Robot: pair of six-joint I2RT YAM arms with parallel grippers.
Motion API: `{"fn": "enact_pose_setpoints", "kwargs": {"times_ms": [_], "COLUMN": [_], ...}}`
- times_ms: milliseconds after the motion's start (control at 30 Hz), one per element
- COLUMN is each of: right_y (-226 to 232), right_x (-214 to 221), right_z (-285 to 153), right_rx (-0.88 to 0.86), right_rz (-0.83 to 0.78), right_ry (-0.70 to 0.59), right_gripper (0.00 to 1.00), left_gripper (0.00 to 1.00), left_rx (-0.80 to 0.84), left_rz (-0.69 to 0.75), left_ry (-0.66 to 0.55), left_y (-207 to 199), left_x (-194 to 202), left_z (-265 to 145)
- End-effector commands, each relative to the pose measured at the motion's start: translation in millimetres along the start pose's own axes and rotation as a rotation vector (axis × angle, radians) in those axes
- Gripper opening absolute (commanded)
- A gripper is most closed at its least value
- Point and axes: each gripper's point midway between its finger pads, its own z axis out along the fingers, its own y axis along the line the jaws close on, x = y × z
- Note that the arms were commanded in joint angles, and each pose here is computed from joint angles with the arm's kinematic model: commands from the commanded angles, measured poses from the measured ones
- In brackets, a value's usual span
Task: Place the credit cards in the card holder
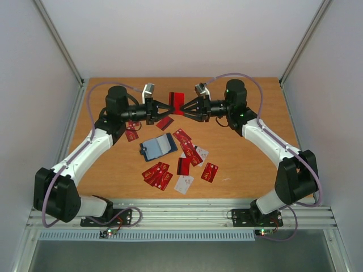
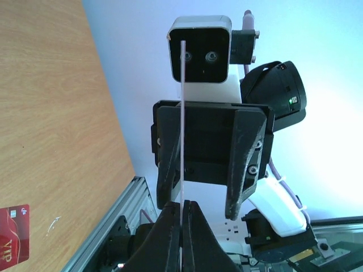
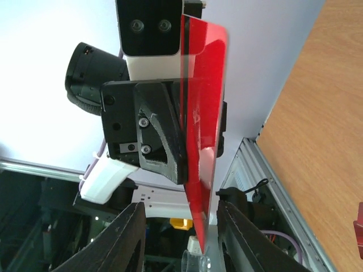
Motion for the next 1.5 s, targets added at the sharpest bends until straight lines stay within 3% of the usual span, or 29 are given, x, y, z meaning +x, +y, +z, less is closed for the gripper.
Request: {"fn": "enact_pose_setpoints", "kwargs": {"times_ms": [0,500,833,1133,1200,1300,1400,1467], "right_y": [12.5,3.9,-6.1,-8.9,-14.0,-29.5,-57.2,-75.0], "right_x": [-6.2,-31.8,-41.2,-43.2,-39.2,-32.4,-22.8,-20.6], "right_z": [-0.1,5.5,9.3,11.6,11.7,10.1,8.4,7.4], "right_rx": [0.013,0.051,0.066,0.065,0.077,0.130,0.216,0.263], "right_rz": [-0.049,-0.043,-0.036,-0.035,-0.029,-0.019,0.023,0.029], "right_ry": [-0.039,-0.093,-0.103,-0.085,-0.074,-0.060,-0.034,-0.029], "right_gripper": [0.34,0.21,0.19,0.01,0.01,0.01,0.01,0.01], "left_gripper": [0.00,0.00,0.00,0.01,0.10,0.34,0.48,0.50], "left_rx": [0.034,0.076,0.101,0.090,0.073,-0.004,-0.204,-0.410], "left_rz": [0.042,0.016,-0.007,-0.025,-0.034,-0.077,-0.168,-0.180], "left_ry": [-0.047,-0.050,-0.048,-0.037,-0.038,-0.039,-0.061,-0.074], "left_y": [-11.0,-8.7,-3.1,8.1,13.6,30.4,67.2,100.5], "left_x": [-7.1,-6.5,-7.2,-7.4,-8.4,-8.7,-4.0,2.8], "left_z": [-3.5,-1.9,0.4,3.8,4.2,0.3,-16.6,-37.8]}}
